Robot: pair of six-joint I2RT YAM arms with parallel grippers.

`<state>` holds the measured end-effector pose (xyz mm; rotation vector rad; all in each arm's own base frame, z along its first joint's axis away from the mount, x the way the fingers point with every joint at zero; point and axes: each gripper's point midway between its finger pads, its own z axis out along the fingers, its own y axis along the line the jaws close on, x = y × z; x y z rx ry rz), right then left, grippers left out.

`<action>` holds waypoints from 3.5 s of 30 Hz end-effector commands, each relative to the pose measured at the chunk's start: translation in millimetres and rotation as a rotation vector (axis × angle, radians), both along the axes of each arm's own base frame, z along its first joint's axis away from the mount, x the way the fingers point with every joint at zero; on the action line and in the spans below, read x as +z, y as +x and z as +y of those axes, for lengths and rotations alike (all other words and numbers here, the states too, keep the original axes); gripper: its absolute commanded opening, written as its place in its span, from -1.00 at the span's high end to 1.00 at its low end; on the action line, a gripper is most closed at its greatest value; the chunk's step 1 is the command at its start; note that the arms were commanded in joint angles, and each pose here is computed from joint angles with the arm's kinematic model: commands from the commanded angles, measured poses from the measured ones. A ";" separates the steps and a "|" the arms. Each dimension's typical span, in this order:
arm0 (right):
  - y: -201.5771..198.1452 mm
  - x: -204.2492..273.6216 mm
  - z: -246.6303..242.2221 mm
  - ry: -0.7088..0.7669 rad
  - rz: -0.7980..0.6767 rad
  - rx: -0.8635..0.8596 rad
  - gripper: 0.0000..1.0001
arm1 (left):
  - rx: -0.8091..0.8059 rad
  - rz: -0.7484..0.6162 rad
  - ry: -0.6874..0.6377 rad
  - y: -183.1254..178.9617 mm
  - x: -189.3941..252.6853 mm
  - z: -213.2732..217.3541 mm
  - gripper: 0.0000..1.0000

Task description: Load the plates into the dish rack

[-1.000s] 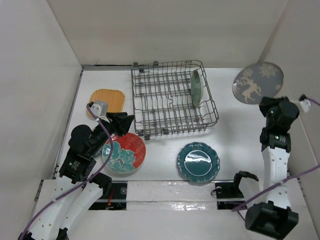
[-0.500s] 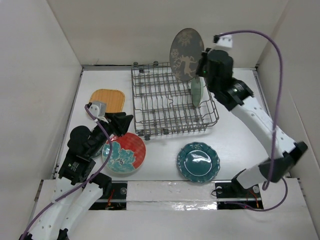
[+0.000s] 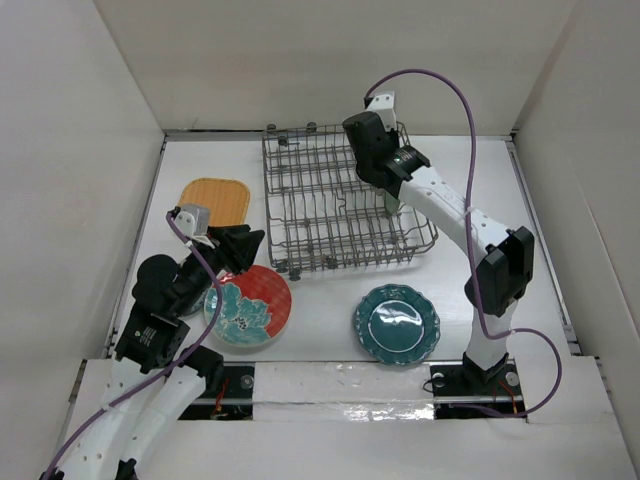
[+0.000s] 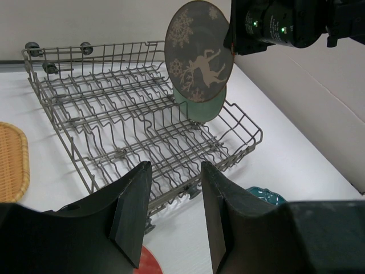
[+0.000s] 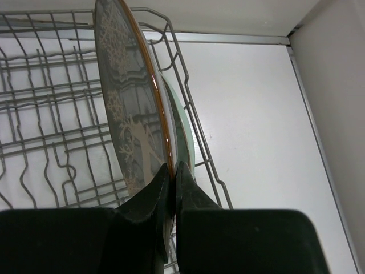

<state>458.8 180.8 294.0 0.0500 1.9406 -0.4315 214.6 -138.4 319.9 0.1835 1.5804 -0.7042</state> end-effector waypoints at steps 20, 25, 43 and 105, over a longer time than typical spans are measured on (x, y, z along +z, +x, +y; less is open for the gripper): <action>12.1 -27.7 -5.8 -0.051 -0.082 -0.156 1.00 | 0.005 -0.031 -0.004 1.6 7.5 0.7 0.27; 12.1 -48.5 3.3 -0.042 -0.055 -0.133 1.00 | 0.006 -0.028 -0.001 2.7 6.4 0.6 0.27; -30.5 32.9 11.2 0.228 -0.164 0.022 -0.20 | 0.017 -0.013 0.007 6.9 2.8 0.8 0.26; -332.4 -273.1 18.7 1.064 0.983 0.434 -0.07 | 0.080 -0.034 -0.002 8.7 9.2 14.6 0.85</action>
